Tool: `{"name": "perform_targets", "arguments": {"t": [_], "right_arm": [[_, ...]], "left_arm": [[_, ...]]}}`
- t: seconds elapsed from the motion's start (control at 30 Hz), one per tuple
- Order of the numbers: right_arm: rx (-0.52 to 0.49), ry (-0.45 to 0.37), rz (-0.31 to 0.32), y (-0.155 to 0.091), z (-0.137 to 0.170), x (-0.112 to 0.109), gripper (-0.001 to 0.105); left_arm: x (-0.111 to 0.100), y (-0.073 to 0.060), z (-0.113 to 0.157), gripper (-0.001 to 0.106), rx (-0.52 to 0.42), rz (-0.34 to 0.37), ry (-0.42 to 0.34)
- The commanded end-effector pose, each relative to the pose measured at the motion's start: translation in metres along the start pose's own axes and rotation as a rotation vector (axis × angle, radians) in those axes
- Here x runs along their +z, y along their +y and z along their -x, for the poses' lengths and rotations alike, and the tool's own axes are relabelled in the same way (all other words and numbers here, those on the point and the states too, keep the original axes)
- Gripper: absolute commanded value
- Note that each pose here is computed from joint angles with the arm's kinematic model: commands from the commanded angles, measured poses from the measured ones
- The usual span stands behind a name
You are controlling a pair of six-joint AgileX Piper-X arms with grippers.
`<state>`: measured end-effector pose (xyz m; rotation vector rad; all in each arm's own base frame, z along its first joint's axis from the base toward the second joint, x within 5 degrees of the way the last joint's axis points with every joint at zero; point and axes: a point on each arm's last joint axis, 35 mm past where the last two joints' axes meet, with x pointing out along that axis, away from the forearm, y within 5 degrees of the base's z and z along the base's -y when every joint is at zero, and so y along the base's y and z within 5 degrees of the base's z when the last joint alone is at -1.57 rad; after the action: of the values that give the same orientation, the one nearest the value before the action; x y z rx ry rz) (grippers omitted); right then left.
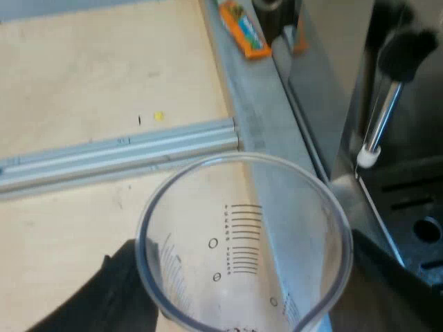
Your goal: Pour the beans into the coffee machine
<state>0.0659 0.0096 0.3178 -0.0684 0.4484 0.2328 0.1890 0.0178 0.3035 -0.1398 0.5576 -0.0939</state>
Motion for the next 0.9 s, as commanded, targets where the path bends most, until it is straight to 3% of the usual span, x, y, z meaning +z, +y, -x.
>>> {"name": "perform_targets", "arguments": {"t": [0.03,0.27,0.47,0.67,0.9], "right_arm": [[0.008,-0.013,0.013,0.001,0.003,0.002,0.082],[0.008,-0.013,0.013,0.001,0.003,0.002,0.082],[0.008,-0.013,0.013,0.001,0.003,0.002,0.082],[0.008,-0.013,0.013,0.001,0.003,0.002,0.082],[0.009,-0.013,0.013,0.001,0.003,0.002,0.082]], "left_arm": [[-0.005,0.001,-0.004,0.021,-0.008,0.004,-0.034],[-0.014,0.004,-0.012,0.021,0.004,0.01,-0.078],[-0.016,0.017,-0.013,0.021,0.043,0.093,-0.137],[-0.026,0.019,-0.017,0.021,0.047,0.103,-0.115],[-0.054,0.022,-0.026,0.021,0.052,0.123,-0.04]]}}
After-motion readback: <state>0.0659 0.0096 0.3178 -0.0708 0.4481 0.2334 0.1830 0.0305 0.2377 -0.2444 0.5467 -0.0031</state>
